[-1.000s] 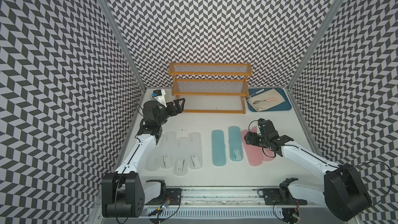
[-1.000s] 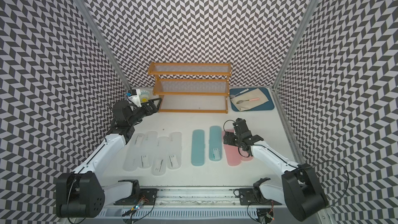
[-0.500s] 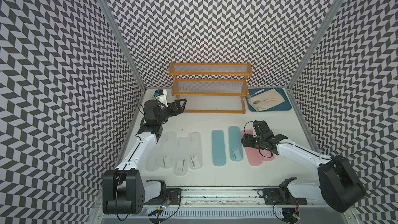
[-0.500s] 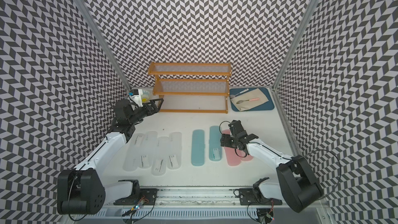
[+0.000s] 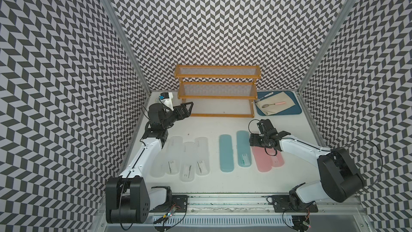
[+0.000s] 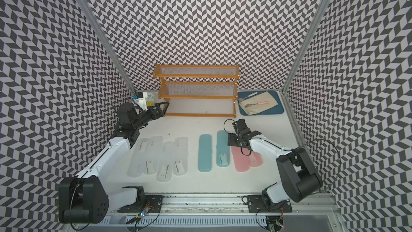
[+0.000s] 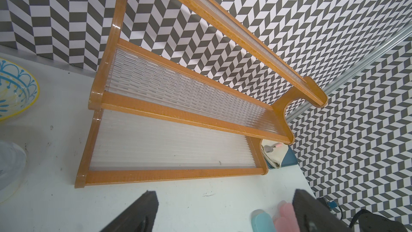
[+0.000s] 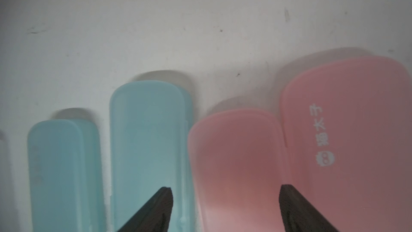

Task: Place the pencil cases on the shelf according to color
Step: Adjust the pencil case at the center of the board.

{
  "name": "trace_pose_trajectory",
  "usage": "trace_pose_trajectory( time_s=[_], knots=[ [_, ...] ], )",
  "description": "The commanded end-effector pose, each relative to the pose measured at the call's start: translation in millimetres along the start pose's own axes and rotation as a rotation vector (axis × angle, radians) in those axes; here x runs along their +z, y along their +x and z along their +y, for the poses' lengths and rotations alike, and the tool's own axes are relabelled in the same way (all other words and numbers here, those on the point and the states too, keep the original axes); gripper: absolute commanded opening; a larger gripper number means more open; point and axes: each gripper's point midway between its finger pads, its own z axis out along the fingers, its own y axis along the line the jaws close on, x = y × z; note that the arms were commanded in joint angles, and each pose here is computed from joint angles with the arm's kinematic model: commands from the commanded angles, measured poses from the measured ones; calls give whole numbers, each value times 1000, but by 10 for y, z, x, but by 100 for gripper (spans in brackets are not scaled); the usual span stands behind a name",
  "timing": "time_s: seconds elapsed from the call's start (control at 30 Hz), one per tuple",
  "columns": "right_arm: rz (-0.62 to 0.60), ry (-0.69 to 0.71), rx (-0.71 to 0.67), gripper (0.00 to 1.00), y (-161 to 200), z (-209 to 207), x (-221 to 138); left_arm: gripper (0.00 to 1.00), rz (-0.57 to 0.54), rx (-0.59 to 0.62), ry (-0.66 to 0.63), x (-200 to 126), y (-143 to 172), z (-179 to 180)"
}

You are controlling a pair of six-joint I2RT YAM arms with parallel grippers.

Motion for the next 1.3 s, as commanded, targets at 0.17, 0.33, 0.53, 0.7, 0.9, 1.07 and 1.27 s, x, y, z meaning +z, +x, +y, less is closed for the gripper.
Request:
trace_pose_trajectory(
  time_s=[0.17, 0.33, 0.53, 0.7, 0.9, 1.07, 1.27],
  knots=[
    [70, 135, -32, 80, 225, -263, -143, 99, -11, 13, 32, 3, -90, -88],
    [111, 77, -33, 80, 398, -149, -117, 99, -14, 14, 34, -3, -102, -99],
    [138, 49, -45, 78, 510, -44, -25, 99, -35, 29, 28, -50, -141, -123],
    [146, 65, -65, 79, 516, 28, 75, 99, -31, 24, 26, -42, -130, -111],
    [143, 96, -85, 80, 419, 75, 186, 99, -33, 34, 25, -61, -145, -129],
    [103, 153, -92, 80, 257, -14, 252, 99, -30, 31, 24, -55, -138, -117],
    [57, 153, -64, 80, -104, -110, 237, 99, -24, 30, 31, -47, -130, -130]
  ],
)
